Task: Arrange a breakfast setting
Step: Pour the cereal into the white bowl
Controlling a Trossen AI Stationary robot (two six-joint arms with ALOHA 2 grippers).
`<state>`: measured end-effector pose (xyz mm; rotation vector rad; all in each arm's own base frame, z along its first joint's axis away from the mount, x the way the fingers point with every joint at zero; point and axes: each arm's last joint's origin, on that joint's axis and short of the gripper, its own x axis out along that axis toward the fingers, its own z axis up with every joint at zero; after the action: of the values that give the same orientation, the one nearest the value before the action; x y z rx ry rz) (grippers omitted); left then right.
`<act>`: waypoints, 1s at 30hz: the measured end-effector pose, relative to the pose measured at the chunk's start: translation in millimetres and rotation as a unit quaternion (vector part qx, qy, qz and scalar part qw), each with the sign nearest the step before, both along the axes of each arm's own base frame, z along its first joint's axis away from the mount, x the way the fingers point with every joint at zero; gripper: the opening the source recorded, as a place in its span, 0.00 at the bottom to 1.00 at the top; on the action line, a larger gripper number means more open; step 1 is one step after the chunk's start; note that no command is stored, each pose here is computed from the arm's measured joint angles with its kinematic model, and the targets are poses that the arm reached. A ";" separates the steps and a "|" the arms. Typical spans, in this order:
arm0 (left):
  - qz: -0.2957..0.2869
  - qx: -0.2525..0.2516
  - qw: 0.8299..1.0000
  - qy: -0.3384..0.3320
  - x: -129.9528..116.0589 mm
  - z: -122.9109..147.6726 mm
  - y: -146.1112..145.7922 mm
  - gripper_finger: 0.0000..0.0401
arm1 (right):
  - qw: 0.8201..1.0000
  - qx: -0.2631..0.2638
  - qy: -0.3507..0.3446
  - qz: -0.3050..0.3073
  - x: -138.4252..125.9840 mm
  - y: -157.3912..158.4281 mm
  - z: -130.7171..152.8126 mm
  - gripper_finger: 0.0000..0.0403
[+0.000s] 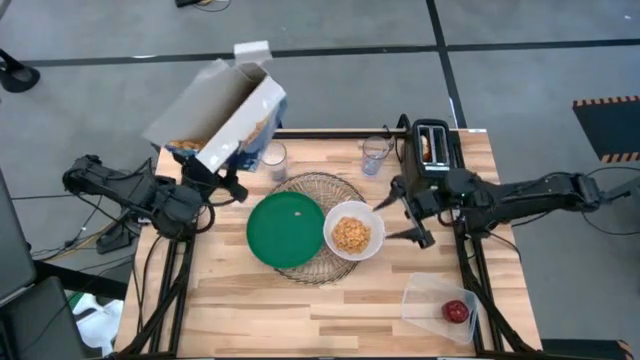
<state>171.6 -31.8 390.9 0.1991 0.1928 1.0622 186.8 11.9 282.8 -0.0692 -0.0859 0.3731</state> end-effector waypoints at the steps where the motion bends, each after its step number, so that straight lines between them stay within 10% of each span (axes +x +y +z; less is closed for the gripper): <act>1: 0.003 -0.006 1.000 -0.001 -1.9 -1.8 3.2 0.48 | 1.000 0.000 0.002 0.010 0.4 3.6 -0.6 0.91; 15: 0.148 -0.131 0.979 0.054 -34.2 -36.5 63.9 0.48 | 0.998 -0.030 0.017 0.061 8.0 25.0 -10.7 0.91; 30: 0.230 -0.220 0.946 0.064 -39.2 -120.5 68.3 0.48 | 0.998 -0.028 0.016 0.057 8.3 23.6 -10.3 0.91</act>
<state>132.4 36.5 270.4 -0.1939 0.6092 1.4391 195.1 35.6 272.5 -0.1134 -0.0480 0.4906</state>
